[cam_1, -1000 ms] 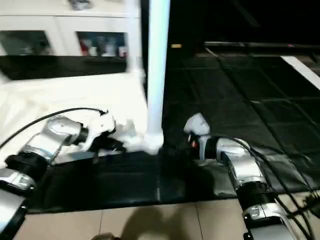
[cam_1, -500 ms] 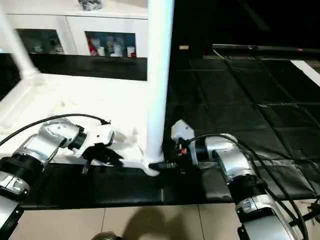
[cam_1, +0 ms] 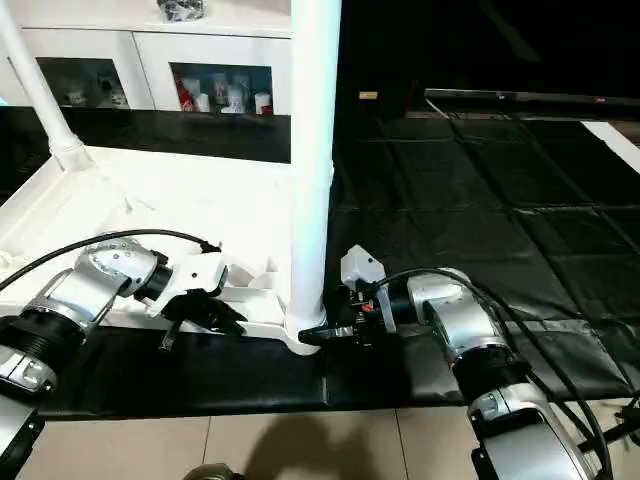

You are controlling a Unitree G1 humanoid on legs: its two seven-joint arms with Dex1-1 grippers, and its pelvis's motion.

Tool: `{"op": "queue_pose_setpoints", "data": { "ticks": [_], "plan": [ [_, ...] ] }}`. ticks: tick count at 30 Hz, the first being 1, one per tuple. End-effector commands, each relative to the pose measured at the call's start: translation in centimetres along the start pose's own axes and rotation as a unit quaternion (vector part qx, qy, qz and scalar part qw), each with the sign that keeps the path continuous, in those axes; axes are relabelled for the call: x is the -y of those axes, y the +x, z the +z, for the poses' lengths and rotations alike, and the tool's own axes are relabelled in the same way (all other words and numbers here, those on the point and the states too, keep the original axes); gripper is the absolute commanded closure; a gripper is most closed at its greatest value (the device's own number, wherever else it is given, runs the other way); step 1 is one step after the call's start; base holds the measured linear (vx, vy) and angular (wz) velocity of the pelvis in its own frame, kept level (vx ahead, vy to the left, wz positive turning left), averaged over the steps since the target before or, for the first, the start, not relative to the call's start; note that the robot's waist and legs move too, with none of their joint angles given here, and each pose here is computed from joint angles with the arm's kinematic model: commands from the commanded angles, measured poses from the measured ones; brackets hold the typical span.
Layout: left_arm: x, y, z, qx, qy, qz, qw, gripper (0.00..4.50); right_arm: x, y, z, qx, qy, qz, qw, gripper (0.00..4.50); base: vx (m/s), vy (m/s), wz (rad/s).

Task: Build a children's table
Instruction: Rotate leg to tighten

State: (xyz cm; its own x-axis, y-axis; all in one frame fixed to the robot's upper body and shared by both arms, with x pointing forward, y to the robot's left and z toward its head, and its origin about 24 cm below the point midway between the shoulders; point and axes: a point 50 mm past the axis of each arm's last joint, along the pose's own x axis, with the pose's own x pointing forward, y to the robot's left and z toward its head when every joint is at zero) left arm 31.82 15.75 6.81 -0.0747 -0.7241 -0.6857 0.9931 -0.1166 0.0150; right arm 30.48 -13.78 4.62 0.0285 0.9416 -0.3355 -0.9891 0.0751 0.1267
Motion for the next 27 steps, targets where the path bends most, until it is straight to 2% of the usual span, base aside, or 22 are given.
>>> {"op": "queue_pose_setpoints", "data": {
  "ticks": [1,6,9,11,13,15,17,19,21,24,25,27],
  "plan": [
    [0.5,0.9,0.2,-0.016,0.02,-0.04,0.999,4.5,0.0,0.4,0.4,0.006,-0.005,0.01,1.0,1.68,0.0,0.0,0.0],
    [0.2,1.0,-0.1,-0.018,-0.003,-0.015,1.0,4.5,-0.4,0.5,-0.1,0.008,0.0,0.014,1.0,1.7,0.0,0.0,0.0],
    [-0.9,1.6,0.4,0.019,-0.059,0.05,0.997,4.5,-1.0,0.9,-0.8,0.038,0.028,-0.006,0.999,1.71,0.0,0.0,0.0],
    [-1.3,1.8,0.7,0.033,-0.073,0.071,0.994,4.5,-1.2,1.2,-1.0,0.054,0.044,-0.021,0.997,1.71,0.0,0.0,0.0],
    [-2.0,2.6,1.2,0.054,-0.104,0.115,0.986,4.5,-1.3,2.1,-1.6,0.102,0.086,-0.078,0.988,1.71,0.0,0.0,0.0],
    [-2.4,3.1,1.5,0.061,-0.12,0.137,0.981,4.5,-1.3,2.7,-2.0,0.119,0.107,-0.117,0.98,1.71,0.0,0.0,0.0],
    [-2.8,3.9,1.9,0.073,-0.142,0.17,0.972,4.5,-0.9,3.7,-2.5,0.144,0.135,-0.186,0.962,1.71,0.0,0.0,0.0],
    [-3.0,4.3,2.2,0.08,-0.154,0.183,0.968,4.5,-0.6,4.2,-2.7,0.149,0.152,-0.215,0.953,1.71,0.0,0.0,0.0],
    [-3.6,5.2,3.1,0.093,-0.184,0.223,0.953,4.5,0.1,5.6,-2.8,0.157,0.185,-0.293,0.925,1.71,0.0,0.0,0.0],
    [-3.8,5.3,3.3,0.094,-0.191,0.232,0.949,4.5,0.2,5.9,-2.7,0.157,0.194,-0.312,0.917,1.71,0.0,0.0,0.0],
    [-4.6,5.7,4.6,0.105,-0.21,0.277,0.932,4.5,0.9,7.4,-1.9,0.14,0.191,-0.37,0.898,1.71,0.0,0.0,0.0],
    [-5.1,5.6,5.4,0.108,-0.213,0.301,0.923,4.5,1.3,8.3,-1.0,0.139,0.186,-0.391,0.891,1.71,0.0,0.0,0.0]
  ]
}}
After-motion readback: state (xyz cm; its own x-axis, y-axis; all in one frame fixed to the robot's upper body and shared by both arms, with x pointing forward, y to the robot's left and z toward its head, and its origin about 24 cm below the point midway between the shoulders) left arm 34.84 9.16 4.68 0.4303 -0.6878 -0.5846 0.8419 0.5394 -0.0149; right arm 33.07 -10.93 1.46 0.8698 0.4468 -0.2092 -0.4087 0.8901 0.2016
